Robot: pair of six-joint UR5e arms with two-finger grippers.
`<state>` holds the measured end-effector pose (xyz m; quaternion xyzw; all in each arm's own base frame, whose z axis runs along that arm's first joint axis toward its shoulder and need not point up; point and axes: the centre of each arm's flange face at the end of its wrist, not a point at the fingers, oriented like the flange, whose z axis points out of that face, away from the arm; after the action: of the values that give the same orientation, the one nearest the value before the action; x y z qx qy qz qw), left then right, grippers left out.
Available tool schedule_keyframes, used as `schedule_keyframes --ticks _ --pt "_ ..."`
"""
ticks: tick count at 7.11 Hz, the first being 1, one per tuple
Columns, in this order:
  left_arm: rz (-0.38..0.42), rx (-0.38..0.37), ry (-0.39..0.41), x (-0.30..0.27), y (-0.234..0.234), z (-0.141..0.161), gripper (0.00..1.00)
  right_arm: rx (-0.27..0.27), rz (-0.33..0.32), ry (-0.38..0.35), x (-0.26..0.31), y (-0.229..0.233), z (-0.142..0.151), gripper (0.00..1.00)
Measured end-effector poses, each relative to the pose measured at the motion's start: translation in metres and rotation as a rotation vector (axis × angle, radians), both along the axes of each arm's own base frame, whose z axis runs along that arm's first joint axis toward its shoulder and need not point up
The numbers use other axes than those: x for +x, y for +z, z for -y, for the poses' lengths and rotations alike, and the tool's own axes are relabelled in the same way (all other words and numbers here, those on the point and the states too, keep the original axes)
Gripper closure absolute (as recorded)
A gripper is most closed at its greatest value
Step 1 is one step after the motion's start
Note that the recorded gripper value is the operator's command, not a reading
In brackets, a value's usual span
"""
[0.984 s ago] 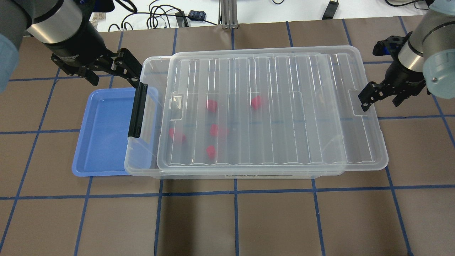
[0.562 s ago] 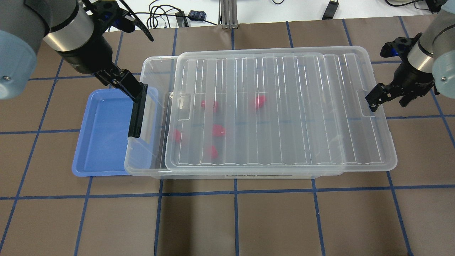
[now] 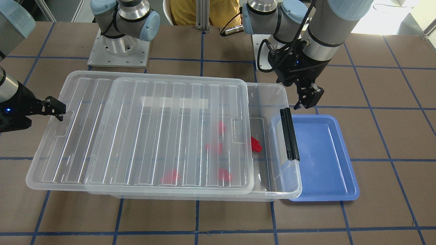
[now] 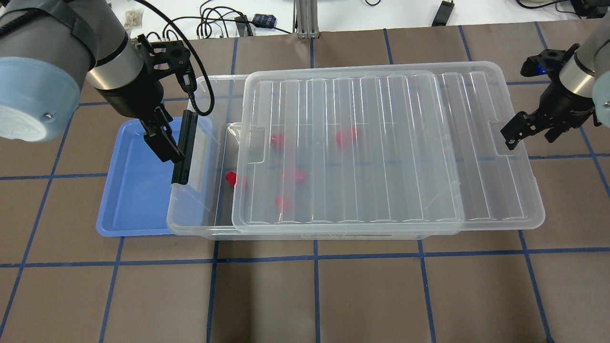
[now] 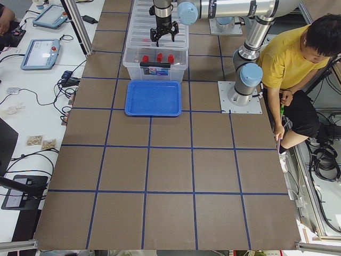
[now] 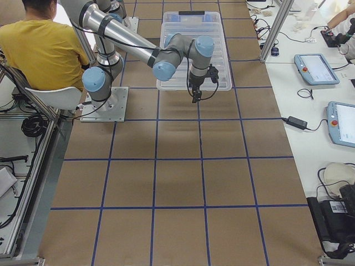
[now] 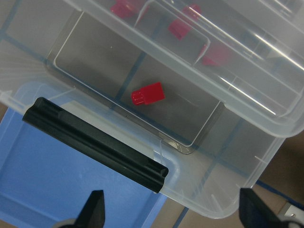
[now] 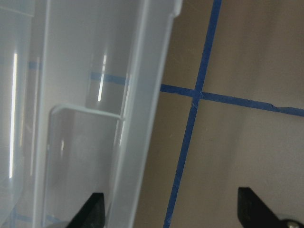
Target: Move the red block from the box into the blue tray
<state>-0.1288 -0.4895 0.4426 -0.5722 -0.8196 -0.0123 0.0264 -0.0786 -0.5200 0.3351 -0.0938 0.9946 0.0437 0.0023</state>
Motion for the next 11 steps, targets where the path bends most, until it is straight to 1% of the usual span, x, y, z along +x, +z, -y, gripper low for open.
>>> schedule_keyframes --ticks 3,5,7,8,9,11 --pt "-0.002 -0.006 -0.128 -0.001 -0.031 0.019 0.00 0.004 -0.005 0.023 -0.016 0.000 -0.001 0.00" --pt "-0.007 -0.047 -0.205 -0.006 -0.064 0.034 0.00 0.007 -0.011 0.034 -0.031 -0.003 -0.001 0.00" --pt "-0.012 -0.080 -0.343 -0.028 -0.103 0.041 0.00 0.011 -0.036 0.040 -0.037 0.000 0.000 0.00" --pt "-0.014 -0.073 -0.385 -0.035 -0.119 0.042 0.00 0.006 -0.043 0.046 -0.038 0.004 0.002 0.00" --pt "-0.015 -0.058 -0.407 -0.039 -0.136 0.043 0.00 0.000 -0.048 0.048 -0.040 0.009 0.003 0.00" --pt "-0.015 -0.042 -0.422 -0.041 -0.166 0.045 0.00 -0.003 -0.050 0.065 -0.041 0.013 0.005 0.00"
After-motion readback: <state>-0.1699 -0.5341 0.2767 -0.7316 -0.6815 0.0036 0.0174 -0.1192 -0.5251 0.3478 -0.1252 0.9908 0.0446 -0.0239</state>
